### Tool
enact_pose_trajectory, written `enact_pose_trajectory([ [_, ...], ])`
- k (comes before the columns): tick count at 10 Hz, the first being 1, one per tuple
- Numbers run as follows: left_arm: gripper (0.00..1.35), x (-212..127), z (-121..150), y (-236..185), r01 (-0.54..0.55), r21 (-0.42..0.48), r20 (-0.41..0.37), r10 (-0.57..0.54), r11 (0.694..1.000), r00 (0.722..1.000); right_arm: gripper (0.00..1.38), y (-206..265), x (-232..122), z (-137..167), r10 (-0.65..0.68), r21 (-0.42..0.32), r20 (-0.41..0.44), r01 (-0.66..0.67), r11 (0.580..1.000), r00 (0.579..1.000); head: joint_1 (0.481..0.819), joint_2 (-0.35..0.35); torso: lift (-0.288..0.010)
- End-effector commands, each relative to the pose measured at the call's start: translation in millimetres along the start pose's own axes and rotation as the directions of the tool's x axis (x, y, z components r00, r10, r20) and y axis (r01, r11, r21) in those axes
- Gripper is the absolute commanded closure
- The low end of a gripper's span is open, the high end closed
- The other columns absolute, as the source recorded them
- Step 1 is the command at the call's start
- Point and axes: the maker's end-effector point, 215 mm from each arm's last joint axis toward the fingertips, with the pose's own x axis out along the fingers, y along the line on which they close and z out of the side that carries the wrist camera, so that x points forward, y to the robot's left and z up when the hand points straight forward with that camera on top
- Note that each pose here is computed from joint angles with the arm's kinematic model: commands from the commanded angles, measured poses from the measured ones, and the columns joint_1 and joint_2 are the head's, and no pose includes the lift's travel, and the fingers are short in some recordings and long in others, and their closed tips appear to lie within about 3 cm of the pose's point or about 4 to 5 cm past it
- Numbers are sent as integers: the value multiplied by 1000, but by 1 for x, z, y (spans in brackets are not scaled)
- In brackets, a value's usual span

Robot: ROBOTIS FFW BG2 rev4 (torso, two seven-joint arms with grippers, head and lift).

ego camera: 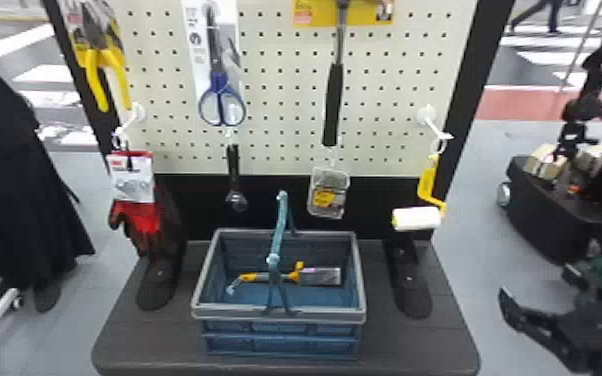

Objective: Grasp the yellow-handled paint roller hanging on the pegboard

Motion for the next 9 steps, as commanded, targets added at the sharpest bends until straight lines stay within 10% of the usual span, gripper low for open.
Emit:
enact_pose_trajectory([
  [1,140,3,-1,-3,4,-3,1,-4,1000,1000,186,-19,20,7,9,-14,-2,-9,1000,1000,549,0,-100],
  [9,140,19,-10,-22,38,-21,-4,-38,999,999,185,-23,132,43,264,54,13,-264,963,965,549,0,-100],
])
